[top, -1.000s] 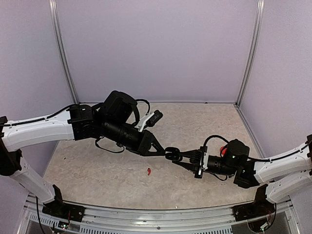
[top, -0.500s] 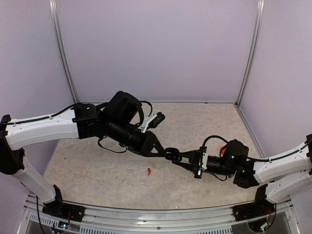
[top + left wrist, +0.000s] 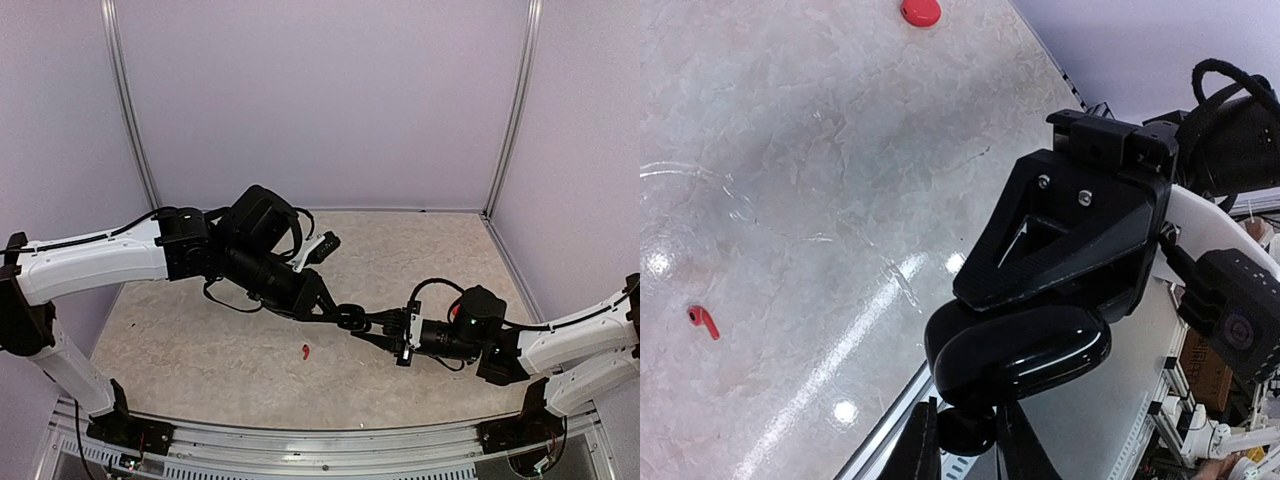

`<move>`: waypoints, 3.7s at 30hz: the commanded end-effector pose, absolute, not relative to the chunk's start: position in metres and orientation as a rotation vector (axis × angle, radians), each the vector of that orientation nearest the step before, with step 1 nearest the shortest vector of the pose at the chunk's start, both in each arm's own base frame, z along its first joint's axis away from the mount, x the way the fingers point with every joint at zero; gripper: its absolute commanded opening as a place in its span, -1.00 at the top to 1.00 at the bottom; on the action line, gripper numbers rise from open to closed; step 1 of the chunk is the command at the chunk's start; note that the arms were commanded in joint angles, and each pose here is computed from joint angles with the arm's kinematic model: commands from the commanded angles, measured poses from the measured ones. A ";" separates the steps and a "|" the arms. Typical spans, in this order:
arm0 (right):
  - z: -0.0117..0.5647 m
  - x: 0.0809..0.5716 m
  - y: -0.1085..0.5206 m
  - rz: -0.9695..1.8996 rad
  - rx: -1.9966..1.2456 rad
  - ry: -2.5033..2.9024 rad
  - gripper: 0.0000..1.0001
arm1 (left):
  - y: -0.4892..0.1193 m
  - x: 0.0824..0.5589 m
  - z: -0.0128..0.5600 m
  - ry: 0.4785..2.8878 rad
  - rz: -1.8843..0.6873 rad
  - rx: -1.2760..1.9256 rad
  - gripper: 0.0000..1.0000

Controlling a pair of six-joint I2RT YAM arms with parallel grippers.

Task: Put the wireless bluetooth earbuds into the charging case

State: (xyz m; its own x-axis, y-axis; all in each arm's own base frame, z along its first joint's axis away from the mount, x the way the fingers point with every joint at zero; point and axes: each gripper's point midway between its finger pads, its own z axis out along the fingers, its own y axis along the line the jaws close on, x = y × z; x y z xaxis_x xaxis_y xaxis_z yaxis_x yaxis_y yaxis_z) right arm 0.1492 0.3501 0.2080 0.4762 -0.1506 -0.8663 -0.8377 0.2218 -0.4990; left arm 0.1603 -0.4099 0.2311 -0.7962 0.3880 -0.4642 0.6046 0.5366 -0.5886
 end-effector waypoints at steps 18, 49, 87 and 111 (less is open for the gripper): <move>0.230 0.122 0.363 0.695 -1.312 0.838 1.00 | -0.414 0.175 0.219 2.536 -0.998 0.810 0.71; 0.243 0.127 0.354 0.707 -1.214 0.852 1.00 | -0.415 0.175 0.223 2.510 -1.006 0.823 0.44; 0.260 0.120 0.343 0.786 -1.182 0.877 1.00 | -0.355 0.156 0.361 1.628 -1.116 0.775 -0.98; 0.298 0.083 0.333 1.032 -1.251 0.858 1.00 | -0.382 0.115 0.325 1.351 -0.835 1.192 -0.98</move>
State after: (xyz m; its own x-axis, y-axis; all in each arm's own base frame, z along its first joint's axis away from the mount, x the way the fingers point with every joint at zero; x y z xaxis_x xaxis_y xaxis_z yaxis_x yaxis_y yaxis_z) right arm 0.0884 0.3312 0.2875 0.3482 0.1195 -0.9298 -0.9374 0.0555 -0.3439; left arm 0.1219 -0.3758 0.3297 0.0374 0.1584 -0.9867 0.9593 0.2708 0.0799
